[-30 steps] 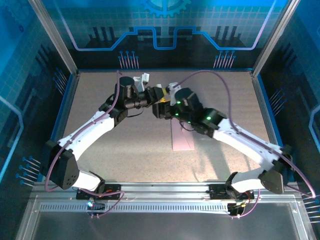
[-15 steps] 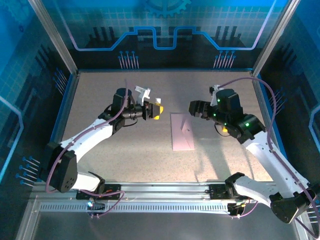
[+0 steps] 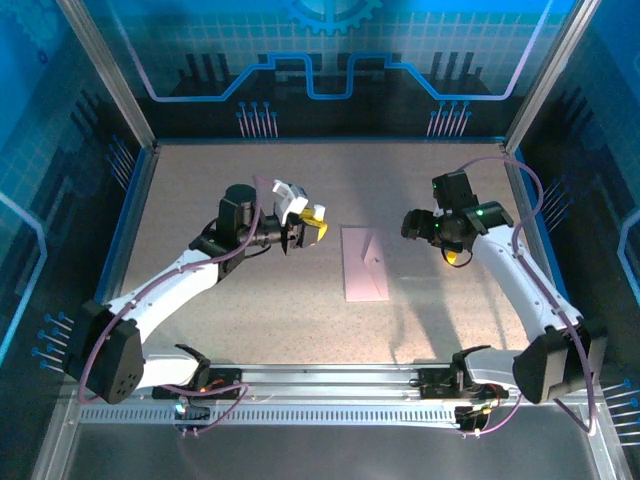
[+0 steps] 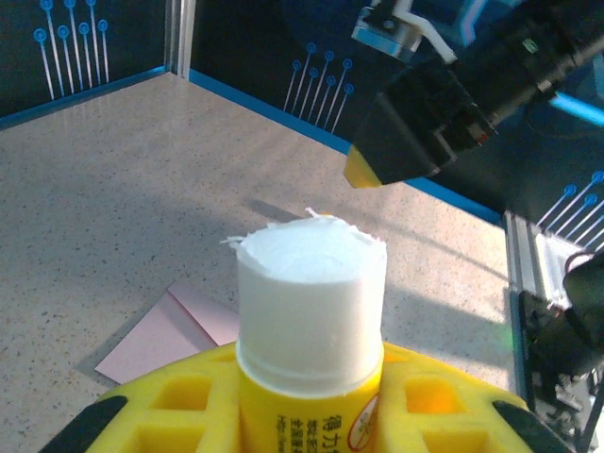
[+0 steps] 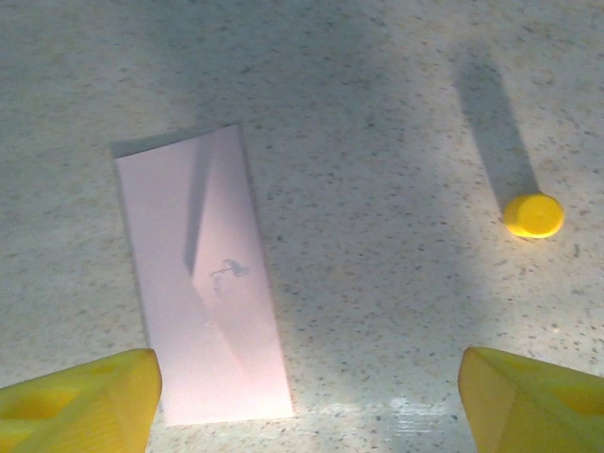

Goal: Place the letter into the envelope and seal it

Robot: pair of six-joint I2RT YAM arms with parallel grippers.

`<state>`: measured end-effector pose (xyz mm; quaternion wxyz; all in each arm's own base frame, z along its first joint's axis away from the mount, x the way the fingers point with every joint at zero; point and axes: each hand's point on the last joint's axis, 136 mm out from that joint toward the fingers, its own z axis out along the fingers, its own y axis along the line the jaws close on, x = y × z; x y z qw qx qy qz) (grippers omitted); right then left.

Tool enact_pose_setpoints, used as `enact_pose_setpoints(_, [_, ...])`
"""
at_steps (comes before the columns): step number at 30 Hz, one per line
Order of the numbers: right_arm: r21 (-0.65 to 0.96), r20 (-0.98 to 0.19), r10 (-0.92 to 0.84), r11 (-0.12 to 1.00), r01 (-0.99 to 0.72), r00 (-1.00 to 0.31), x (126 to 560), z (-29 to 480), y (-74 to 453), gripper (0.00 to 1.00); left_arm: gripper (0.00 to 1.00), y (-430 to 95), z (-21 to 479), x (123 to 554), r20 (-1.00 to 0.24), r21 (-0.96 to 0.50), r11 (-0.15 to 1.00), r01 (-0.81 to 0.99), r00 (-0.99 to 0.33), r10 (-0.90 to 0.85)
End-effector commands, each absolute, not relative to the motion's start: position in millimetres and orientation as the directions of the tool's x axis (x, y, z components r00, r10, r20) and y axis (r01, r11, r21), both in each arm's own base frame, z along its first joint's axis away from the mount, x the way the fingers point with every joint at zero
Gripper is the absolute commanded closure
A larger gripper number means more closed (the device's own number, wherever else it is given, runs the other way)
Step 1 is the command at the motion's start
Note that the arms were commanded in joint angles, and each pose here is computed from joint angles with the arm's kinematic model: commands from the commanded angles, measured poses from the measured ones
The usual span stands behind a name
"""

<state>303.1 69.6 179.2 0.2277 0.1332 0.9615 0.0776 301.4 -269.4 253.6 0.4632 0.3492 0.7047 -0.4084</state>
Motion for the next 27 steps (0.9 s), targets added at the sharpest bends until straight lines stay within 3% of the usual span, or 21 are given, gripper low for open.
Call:
enact_pose_setpoints(1, [0.124, -0.385, 0.339, 0.941, 0.316, -0.858, 297, 164, 44, 0.16, 0.92, -273, 248, 294, -0.951, -0.138, 0.413, 0.900, -0.236, 0.198])
enact_pose_setpoints(12, [0.031, -0.318, 0.417, 0.902, 0.430, -0.851, 295, 113, 3, 0.22, 0.92, -275, 247, 282, -0.954, -0.053, 0.392, 0.918, -0.163, 0.251])
enact_pose_setpoints(27, [-0.058, -0.273, 0.447, 0.876, 0.478, -0.852, 303, 79, -26, 0.36, 0.88, -277, 234, 279, -0.938, -0.093, 0.384, 0.919, -0.210, 0.276])
